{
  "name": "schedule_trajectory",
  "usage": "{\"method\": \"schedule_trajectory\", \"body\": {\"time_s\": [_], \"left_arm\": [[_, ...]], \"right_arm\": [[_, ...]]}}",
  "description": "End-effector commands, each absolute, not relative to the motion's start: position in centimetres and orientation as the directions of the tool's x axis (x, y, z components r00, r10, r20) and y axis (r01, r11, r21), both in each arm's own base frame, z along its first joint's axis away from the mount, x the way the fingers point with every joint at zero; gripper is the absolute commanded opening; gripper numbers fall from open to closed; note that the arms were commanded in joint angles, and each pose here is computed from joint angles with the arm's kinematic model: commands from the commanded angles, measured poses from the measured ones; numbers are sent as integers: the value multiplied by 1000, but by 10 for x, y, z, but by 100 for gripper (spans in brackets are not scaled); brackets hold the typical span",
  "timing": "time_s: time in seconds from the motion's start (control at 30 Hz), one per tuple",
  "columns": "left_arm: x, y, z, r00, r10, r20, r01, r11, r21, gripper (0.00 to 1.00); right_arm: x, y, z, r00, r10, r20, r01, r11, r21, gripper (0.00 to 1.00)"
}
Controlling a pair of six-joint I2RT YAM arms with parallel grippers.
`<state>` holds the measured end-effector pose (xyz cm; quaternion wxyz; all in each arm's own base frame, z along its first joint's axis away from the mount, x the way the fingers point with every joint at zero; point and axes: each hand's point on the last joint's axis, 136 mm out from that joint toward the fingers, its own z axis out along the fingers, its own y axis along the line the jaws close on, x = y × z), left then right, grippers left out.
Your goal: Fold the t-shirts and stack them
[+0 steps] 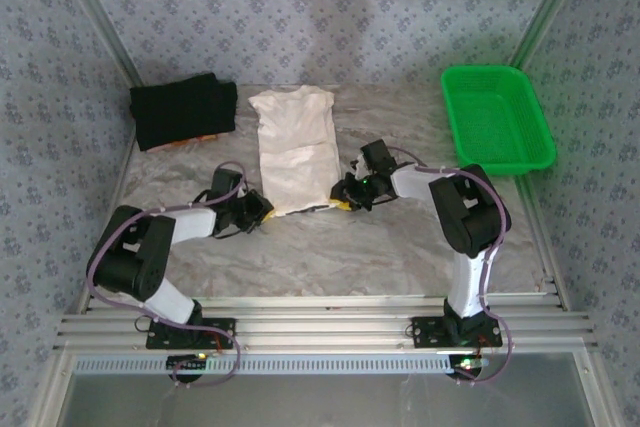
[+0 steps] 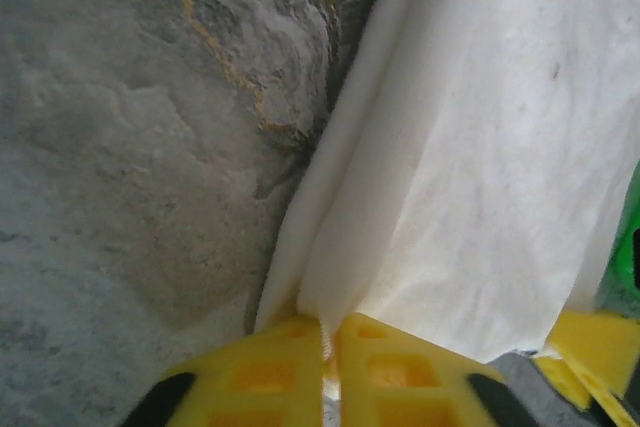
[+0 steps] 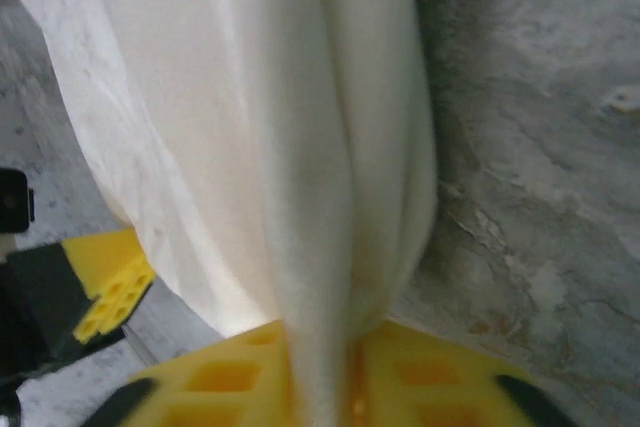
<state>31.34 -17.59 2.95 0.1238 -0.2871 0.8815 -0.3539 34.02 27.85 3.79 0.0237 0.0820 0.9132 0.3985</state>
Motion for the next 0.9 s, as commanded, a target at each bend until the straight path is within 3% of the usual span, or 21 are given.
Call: {"method": "schedule_trajectory", "body": {"time_s": [0.0,0.13,0.4,0.87], "left_arm": [[314,-179,37,-826,-562,-29,-397,618,-679,2],[303,-169,45,-833,-550,-57,-391,659,-643,0],[260,-156,66,-827,-557,-83,-392,675,-625,0],[167,-151,94,-822,-556,-125,-374,692,-617,0]], "right_arm": [[338,276,40,-984,176,37,148,679,719,8],[329,268,48,-985,168,35,144,698,701,0],[297,258,66,-982,182,56,172,719,674,0],[180,260,77,-980,178,92,198,793,576,0]]}}
